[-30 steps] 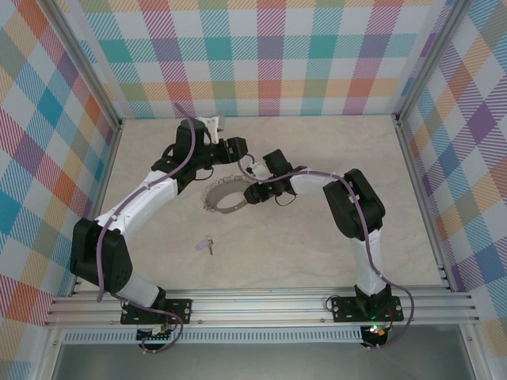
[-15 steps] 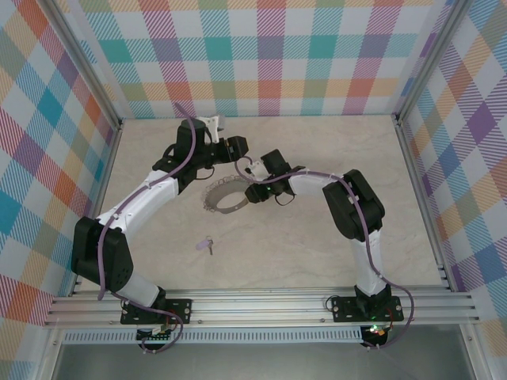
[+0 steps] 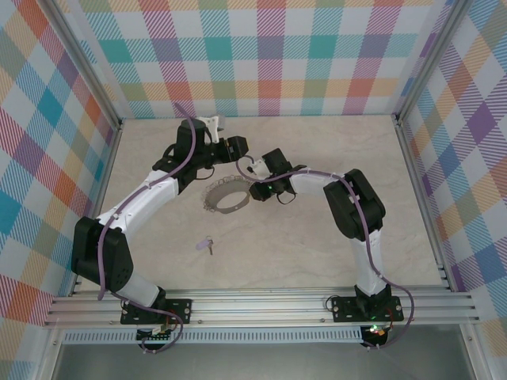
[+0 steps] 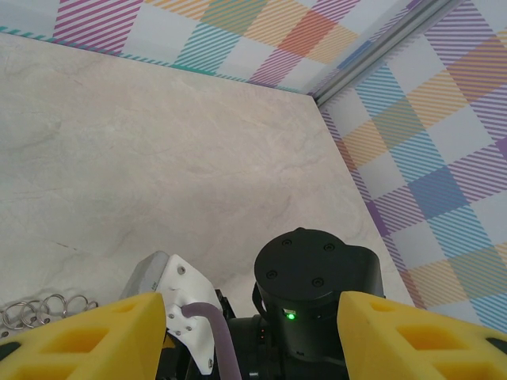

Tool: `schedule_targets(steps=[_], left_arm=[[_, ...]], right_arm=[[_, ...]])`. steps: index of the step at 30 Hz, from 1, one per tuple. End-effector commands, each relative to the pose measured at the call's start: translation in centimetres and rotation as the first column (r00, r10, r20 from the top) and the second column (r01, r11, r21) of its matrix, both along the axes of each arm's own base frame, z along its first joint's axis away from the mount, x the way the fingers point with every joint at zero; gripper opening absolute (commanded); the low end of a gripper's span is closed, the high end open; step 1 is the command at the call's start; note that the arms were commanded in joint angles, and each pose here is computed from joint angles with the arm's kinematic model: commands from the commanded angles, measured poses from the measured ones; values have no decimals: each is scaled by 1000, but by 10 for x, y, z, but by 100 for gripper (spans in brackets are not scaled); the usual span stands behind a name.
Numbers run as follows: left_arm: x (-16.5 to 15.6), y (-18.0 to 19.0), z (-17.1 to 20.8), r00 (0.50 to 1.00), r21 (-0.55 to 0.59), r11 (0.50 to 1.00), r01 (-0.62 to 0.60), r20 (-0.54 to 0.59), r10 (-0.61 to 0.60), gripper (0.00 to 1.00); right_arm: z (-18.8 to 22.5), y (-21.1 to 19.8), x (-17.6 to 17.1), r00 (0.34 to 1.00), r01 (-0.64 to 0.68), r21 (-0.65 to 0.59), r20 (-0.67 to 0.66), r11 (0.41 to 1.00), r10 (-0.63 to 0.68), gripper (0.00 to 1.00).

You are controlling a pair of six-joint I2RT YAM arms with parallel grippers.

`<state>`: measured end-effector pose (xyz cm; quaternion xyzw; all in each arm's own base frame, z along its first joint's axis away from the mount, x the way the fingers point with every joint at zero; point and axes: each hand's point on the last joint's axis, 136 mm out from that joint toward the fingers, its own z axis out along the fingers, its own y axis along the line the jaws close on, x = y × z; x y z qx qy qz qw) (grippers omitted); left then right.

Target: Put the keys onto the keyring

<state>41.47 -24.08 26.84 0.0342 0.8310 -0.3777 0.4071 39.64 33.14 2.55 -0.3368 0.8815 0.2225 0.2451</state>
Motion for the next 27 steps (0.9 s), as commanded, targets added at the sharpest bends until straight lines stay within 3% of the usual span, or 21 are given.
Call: schedule_targets(steps=[1,6,14,27], left_arm=[[3,1,7,1000,-21,1000,7,23,-6,59],[3,2,8,1000,-20,1000,7,27,-6,59],[3,2,7,1000,-17,1000,7,28,-7,59],[4,1,5,1000,-17,1000,6,22,-6,59]], right_arm=[[9,6,-6,999,-50,45,-8,998,50,27],[13,13,-10,997,-77,84,-22,993,80,29],[12,13,-6,997,-61,107,-45,992,66,24],[15,11,-5,996,-54,137,-62,989,63,1]])
